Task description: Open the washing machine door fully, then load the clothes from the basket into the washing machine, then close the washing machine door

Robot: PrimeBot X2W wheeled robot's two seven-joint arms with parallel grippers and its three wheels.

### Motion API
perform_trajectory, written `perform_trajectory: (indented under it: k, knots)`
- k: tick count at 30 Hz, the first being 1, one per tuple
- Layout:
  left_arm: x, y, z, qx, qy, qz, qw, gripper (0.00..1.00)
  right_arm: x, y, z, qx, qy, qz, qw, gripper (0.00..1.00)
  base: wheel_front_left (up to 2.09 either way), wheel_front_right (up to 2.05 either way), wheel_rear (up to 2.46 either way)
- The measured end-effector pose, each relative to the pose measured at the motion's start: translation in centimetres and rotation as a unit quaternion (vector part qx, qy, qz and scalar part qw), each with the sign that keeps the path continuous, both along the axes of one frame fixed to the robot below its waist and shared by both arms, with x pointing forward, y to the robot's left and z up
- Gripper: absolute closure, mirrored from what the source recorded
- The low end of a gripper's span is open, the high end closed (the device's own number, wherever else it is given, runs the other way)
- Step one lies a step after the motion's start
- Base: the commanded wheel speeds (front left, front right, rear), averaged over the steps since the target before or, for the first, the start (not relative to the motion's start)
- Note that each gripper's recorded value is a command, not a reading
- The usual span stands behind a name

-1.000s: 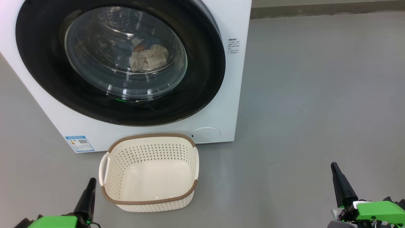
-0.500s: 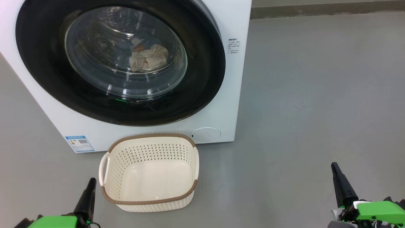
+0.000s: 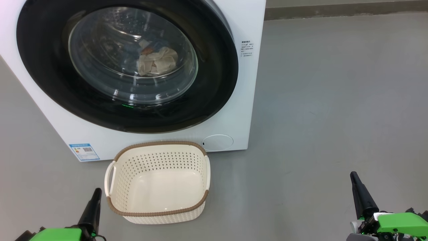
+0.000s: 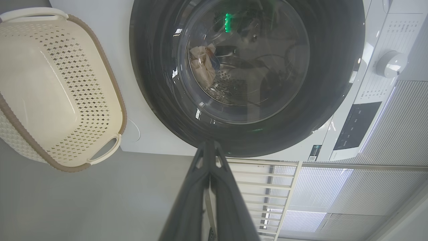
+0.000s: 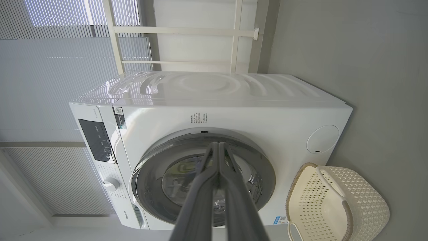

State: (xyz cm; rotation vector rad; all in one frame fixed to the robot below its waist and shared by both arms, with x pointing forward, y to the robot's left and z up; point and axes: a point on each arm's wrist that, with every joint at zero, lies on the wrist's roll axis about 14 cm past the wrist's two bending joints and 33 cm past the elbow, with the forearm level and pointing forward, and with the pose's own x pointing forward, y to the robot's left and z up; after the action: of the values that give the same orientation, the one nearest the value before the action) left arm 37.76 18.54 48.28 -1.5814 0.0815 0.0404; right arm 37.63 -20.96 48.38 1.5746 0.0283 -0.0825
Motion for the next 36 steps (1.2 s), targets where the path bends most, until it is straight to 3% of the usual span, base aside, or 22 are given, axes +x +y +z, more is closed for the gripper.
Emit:
perform_trajectory:
  k: [36]
  knots:
    - [0.0, 0.0, 0.0, 0.0, 0.0, 0.0, 1.0, 1.0, 0.0, 0.02, -0.01, 0.001, 0.0, 0.0, 1.0, 1.0, 0.0, 0.0, 0.0]
